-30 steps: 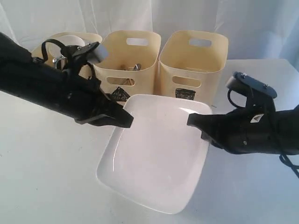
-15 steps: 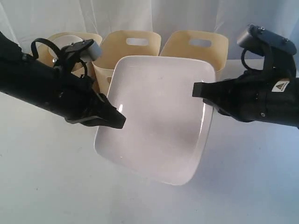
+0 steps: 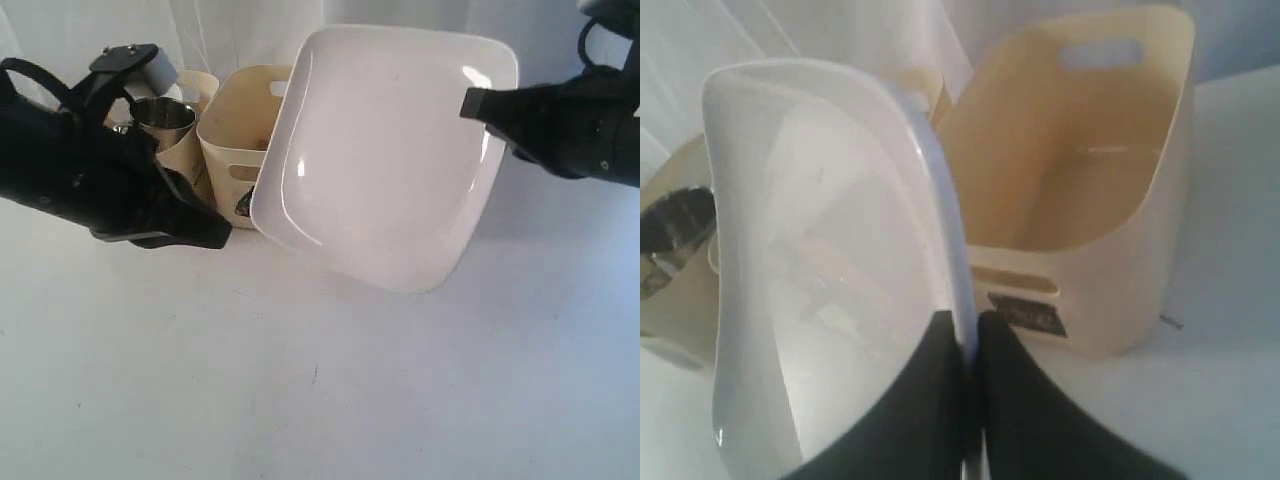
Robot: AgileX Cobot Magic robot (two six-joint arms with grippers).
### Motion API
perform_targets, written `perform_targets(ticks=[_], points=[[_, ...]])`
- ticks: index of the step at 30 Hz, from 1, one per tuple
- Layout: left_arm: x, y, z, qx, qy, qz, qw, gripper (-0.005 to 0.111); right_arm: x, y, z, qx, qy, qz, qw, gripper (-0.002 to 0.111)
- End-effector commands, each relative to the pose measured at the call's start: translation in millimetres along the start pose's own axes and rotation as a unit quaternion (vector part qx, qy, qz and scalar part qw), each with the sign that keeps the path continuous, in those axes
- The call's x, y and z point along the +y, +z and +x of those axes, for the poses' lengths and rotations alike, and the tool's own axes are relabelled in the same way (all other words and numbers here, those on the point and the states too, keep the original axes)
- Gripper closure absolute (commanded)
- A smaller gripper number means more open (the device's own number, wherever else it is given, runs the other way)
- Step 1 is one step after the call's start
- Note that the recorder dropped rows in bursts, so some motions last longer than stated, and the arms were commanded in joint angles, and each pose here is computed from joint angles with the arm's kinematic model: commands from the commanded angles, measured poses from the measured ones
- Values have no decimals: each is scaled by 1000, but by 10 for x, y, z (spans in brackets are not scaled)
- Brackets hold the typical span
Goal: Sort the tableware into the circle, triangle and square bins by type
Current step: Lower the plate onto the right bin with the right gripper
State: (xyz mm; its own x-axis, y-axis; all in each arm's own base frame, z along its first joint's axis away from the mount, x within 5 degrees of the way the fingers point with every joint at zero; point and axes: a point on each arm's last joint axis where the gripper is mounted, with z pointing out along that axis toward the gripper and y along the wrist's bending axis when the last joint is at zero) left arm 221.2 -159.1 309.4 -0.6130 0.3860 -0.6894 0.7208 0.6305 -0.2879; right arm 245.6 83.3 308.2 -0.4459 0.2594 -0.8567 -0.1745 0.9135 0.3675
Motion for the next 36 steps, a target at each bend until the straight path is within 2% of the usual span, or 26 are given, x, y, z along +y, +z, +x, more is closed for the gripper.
perform_targets(ticks=[1, 6, 20, 22, 25, 28, 32, 36], points=[[35, -181, 58, 17, -13, -40, 999, 107, -6, 39, -266, -73, -2, 6, 997, 108], [69, -244, 98, 34, -19, -67, 997, 107, -43, 142, -383, -85, -17, 18, 996, 108], [77, -247, 122, 47, -15, -72, 996, 107, -293, 339, -707, -148, -20, 66, 987, 108], [98, -252, 136, 54, -19, -84, 995, 107, -333, 410, -737, -153, -20, 73, 985, 108], [182, -277, 185, 80, -28, -132, 988, 107, -386, 579, -831, -177, -19, 82, 981, 108], [212, -290, 207, 91, -33, -151, 984, 107, -393, 710, -925, -195, -46, 89, 976, 108], [219, -293, 209, 92, -33, -154, 983, 107, -418, 762, -1146, -228, -68, 99, 966, 108], [220, -292, 206, 90, -33, -155, 983, 107, -494, 819, -1228, -233, -95, 115, 961, 108]])
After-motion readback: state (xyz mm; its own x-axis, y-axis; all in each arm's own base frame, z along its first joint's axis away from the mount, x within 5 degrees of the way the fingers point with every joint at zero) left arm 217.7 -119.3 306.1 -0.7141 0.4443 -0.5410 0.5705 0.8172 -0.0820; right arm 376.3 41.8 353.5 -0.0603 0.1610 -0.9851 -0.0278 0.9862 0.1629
